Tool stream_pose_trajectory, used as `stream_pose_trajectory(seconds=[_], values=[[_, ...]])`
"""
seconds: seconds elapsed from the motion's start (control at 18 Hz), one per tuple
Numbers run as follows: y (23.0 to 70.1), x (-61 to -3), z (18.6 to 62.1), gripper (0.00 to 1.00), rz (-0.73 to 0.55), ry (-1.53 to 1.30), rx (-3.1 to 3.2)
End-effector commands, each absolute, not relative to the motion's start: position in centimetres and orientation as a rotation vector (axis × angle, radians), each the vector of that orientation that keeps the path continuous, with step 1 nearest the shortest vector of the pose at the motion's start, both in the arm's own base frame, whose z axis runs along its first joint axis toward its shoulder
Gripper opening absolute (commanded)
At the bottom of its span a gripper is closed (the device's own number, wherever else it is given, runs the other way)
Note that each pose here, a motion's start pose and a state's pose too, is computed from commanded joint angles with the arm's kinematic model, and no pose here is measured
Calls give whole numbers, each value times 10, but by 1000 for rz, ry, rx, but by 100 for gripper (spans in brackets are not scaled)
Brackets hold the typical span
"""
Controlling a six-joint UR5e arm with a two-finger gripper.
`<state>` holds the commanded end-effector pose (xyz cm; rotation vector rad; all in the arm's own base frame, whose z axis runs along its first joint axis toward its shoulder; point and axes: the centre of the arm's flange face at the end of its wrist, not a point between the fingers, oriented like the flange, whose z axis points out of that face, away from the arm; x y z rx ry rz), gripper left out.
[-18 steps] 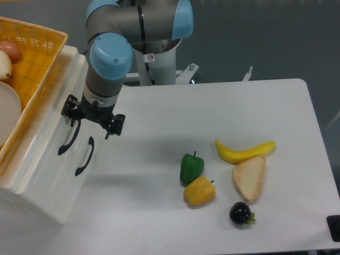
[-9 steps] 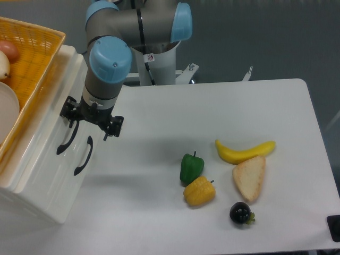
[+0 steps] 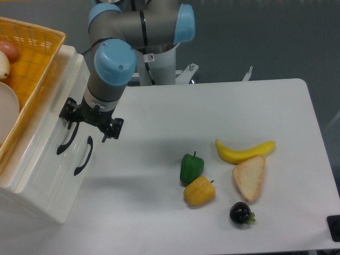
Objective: Slide the top white drawer open
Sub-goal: 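Lower the gripper onto the black handle of the upper drawer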
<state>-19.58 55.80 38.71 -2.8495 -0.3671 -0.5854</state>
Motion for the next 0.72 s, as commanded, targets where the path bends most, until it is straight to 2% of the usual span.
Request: stream_pose_trajectory(seconds=[0.72], values=[[562,-198,371,100,-610,-376,-2871]])
